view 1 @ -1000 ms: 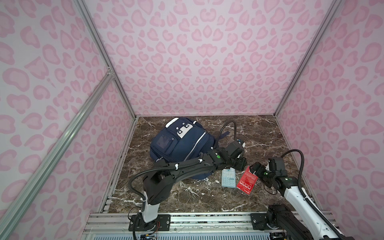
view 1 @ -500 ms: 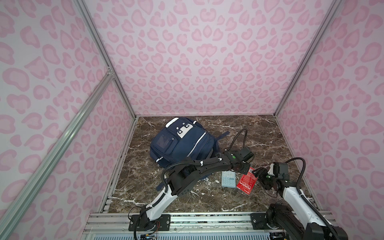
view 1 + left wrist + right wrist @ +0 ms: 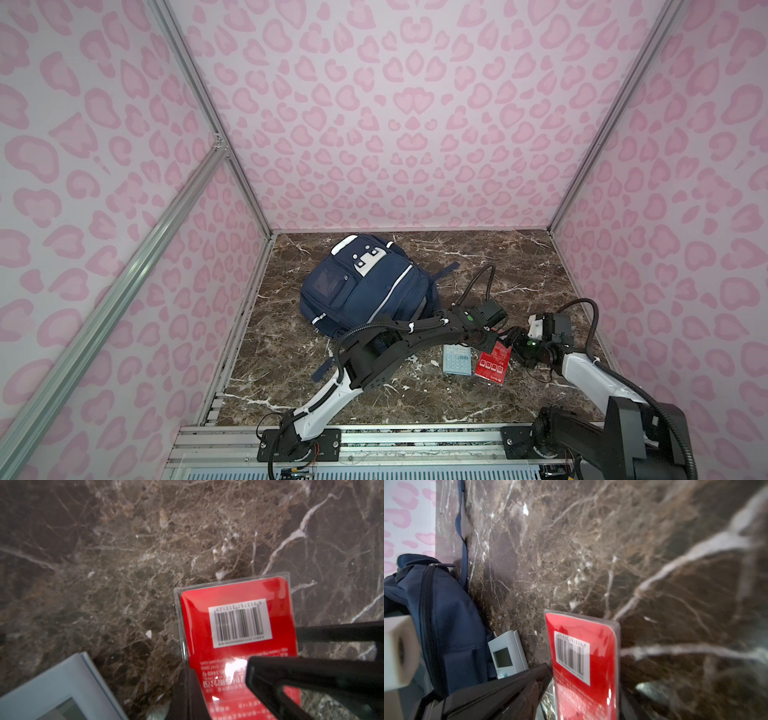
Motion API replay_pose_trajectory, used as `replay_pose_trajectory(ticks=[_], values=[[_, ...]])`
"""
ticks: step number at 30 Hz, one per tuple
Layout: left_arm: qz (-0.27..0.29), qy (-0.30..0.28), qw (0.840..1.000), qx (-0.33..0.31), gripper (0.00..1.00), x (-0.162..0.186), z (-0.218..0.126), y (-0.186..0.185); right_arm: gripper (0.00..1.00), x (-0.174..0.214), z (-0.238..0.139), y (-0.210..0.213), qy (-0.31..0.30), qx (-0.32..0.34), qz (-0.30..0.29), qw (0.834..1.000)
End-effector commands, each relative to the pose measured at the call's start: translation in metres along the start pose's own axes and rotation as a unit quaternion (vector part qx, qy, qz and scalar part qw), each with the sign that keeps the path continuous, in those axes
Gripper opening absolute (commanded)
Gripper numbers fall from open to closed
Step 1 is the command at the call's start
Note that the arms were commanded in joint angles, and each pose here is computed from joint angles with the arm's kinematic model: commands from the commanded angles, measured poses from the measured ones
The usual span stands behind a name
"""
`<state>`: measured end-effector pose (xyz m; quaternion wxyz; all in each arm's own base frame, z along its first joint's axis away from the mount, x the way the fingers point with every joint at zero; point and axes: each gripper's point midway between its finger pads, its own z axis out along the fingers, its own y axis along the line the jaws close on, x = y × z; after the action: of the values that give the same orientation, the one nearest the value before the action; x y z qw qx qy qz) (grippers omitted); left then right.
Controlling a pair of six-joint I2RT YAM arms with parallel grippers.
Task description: Pack the student bag
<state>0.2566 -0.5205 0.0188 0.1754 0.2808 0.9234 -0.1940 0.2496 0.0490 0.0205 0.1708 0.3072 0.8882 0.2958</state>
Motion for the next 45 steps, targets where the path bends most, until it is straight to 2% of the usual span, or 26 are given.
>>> replay_pose_trajectory(ticks=[1,4,9,13,15,19,21,23,25,26,27,29,31,34,38,39,41,43,45], values=[[-0.005,0.037,0.999,-0.025,0.03,0.022,0.009,0.013,0.51,0.033,0.009,-0.019,0.074,0.017,0.009,0.997],[-0.007,0.038,0.999,-0.019,0.03,0.023,0.008,0.011,0.39,0.03,0.006,-0.012,0.091,0.018,-0.016,0.996],[-0.009,0.029,0.999,-0.023,0.03,0.016,-0.001,0.011,0.16,0.021,-0.002,-0.012,0.06,0.035,-0.027,0.997],[-0.01,-0.004,1.0,-0.019,0.06,-0.007,-0.028,0.006,0.05,0.013,-0.013,-0.001,0.04,0.026,-0.034,0.998],[-0.008,-0.041,0.999,-0.02,0.12,-0.029,-0.058,0.003,0.03,0.007,-0.021,0.009,0.025,0.017,-0.04,0.999],[-0.003,-0.117,0.993,-0.031,0.31,-0.069,-0.14,0.004,0.01,-0.007,-0.044,0.039,-0.014,-0.012,-0.061,0.998],[0.004,-0.142,0.989,-0.046,0.49,-0.076,-0.178,0.014,0.01,-0.016,-0.056,0.058,-0.036,-0.028,-0.08,0.996],[0.012,-0.161,0.983,-0.089,0.65,-0.072,-0.212,0.037,0.0,-0.02,-0.067,0.08,-0.051,-0.03,-0.114,0.992],[0.02,-0.165,0.972,-0.167,0.73,-0.059,-0.235,0.074,0.0,-0.019,-0.069,0.105,-0.054,-0.034,-0.151,0.986],[0.022,-0.169,0.961,-0.22,0.75,-0.053,-0.248,0.098,0.0,-0.017,-0.068,0.117,-0.053,-0.036,-0.168,0.984],[0.028,-0.169,0.947,-0.271,0.76,-0.046,-0.256,0.119,0.0,-0.015,-0.067,0.129,-0.053,-0.04,-0.182,0.981],[0.046,-0.172,0.911,-0.372,0.86,-0.03,-0.274,0.155,0.0,-0.012,-0.058,0.151,-0.05,-0.054,-0.201,0.977],[0.055,-0.152,0.899,-0.408,0.91,-0.016,-0.273,0.174,0.0,-0.009,-0.046,0.168,-0.045,-0.071,-0.212,0.974],[0.053,-0.123,0.887,-0.441,0.92,-0.002,-0.263,0.193,0.0,-0.004,-0.027,0.193,-0.026,-0.098,-0.225,0.969],[0.051,-0.101,0.873,-0.474,0.86,-0.001,-0.245,0.214,0.0,0.01,-0.002,0.233,0.009,-0.159,-0.236,0.959],[0.047,-0.093,0.87,-0.481,0.74,-0.002,-0.241,0.222,0.0,0.011,0.004,0.244,0.019,-0.188,-0.224,0.956],[0.038,-0.1,0.866,-0.488,0.39,-0.005,-0.243,0.232,0.0,0.009,0.013,0.26,0.029,-0.218,-0.218,0.951],[0.024,-0.111,0.879,-0.463,0.07,-0.009,-0.246,0.232,0.0,0.007,0.024,0.272,0.029,-0.221,-0.227,0.948],[0.01,-0.127,0.895,-0.428,0.03,-0.014,-0.254,0.227,0.0,0.008,0.038,0.283,0.03,-0.228,-0.225,0.947]])
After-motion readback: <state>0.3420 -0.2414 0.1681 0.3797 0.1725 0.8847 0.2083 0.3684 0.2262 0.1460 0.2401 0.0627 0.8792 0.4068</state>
